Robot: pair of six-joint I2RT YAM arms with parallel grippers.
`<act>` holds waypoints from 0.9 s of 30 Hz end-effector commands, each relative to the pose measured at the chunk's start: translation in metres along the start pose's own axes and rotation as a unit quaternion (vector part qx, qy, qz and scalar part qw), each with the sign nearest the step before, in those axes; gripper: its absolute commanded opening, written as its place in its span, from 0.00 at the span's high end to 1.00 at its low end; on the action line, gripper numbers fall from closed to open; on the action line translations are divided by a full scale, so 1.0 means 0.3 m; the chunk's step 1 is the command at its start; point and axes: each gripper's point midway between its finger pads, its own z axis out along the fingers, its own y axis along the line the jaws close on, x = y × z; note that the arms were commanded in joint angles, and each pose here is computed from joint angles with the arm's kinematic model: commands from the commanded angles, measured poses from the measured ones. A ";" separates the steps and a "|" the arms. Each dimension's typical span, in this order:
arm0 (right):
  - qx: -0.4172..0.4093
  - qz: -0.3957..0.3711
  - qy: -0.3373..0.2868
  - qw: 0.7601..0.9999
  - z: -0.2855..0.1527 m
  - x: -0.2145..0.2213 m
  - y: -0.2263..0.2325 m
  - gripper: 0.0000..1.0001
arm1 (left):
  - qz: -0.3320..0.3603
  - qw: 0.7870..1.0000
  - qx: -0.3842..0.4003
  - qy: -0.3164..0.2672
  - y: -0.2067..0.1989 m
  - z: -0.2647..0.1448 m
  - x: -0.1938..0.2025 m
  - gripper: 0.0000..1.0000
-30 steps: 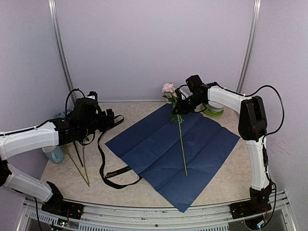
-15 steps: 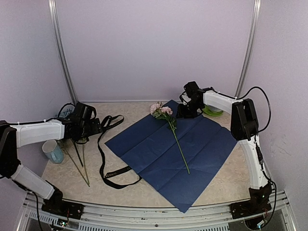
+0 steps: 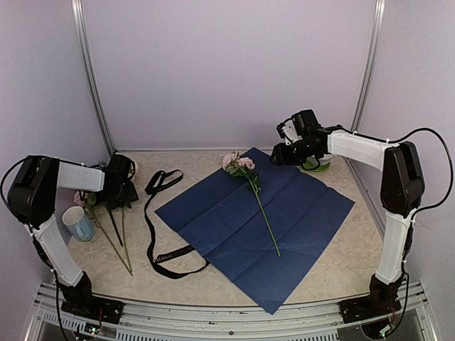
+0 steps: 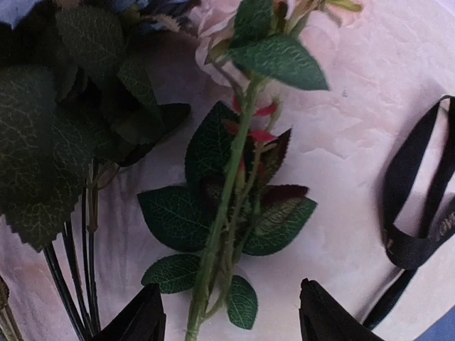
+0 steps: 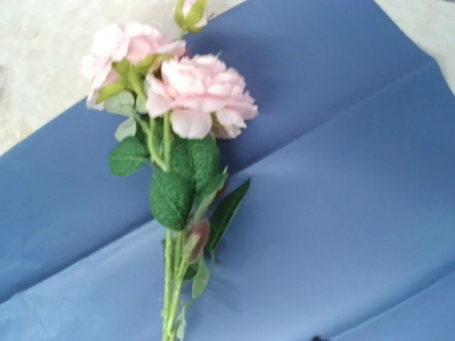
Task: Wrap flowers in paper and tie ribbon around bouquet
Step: Pick up the fake flower from the center of the board.
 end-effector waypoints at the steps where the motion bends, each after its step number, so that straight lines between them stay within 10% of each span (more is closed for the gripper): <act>1: -0.025 -0.022 0.001 0.999 -0.012 0.027 0.028 0.52 | -0.015 1.000 -0.020 0.015 0.054 0.036 0.008 0.37; 12: -0.028 -0.029 0.002 0.999 -0.033 0.032 0.036 0.53 | -0.007 0.997 0.024 0.069 0.006 0.145 0.109 0.58; 18: -0.033 -0.030 0.005 0.999 -0.046 0.034 0.042 0.53 | -0.006 0.998 0.028 0.063 0.006 0.132 0.093 1.00; 27: -0.070 -0.038 -0.028 0.996 -0.152 -0.025 0.114 0.53 | 0.067 0.981 -0.009 -0.179 -0.161 -0.408 -0.257 1.00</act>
